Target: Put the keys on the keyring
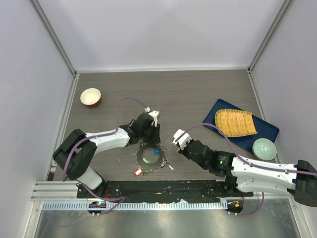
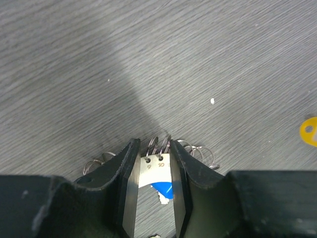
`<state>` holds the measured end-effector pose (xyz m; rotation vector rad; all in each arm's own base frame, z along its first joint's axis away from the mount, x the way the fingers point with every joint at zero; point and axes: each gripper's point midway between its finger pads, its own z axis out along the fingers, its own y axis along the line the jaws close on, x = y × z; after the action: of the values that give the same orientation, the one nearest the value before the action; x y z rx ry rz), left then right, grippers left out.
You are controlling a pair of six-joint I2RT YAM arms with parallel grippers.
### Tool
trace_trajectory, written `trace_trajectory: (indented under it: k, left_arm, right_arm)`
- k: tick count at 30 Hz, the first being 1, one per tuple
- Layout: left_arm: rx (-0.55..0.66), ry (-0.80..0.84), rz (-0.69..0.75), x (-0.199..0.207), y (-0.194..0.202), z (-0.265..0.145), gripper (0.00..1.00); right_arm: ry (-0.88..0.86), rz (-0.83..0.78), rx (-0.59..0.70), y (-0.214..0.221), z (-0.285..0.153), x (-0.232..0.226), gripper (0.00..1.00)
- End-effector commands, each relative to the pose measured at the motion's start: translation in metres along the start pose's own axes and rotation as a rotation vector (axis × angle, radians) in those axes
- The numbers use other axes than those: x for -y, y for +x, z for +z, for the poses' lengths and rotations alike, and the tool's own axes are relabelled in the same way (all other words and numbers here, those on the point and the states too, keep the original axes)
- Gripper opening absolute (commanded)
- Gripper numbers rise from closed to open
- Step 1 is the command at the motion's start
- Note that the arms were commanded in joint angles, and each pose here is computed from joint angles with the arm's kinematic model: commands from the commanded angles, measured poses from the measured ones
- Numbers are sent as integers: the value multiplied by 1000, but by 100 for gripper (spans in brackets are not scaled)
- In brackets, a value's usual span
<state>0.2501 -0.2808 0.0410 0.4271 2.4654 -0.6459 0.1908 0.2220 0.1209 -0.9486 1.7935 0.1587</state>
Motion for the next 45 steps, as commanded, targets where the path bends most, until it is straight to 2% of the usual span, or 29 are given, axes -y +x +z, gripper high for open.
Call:
trace_trajectory:
  k: [1,9,20,27,30,32,45]
  left_arm:
    - [22,-22,-4,-5,-1,-6,34]
    - [-17,-37,0,-9,7,-8,35]
    - [2,-1,-33,0,3,-21,37]
    - [-4,-57,-57,-12,10,-18,35]
    - [7,-60,-70,-13,10,-13,31]
    - [10,-53,-75,-11,8,-11,24]
    - [-33,-89,-92,-19,22,-10,21]
  right_arm:
    - [-2,39,52,-16,1,-1,1]
    - [-2,39,53,-17,1,-1,1]
    - [-4,32,42,-15,3,-2,1]
    - [-4,33,47,-16,2,-2,1]
    - [-2,35,47,-16,2,-2,1]
    - [-1,36,48,-16,2,-1,1]
    - [-2,42,49,-16,0,-1,1]
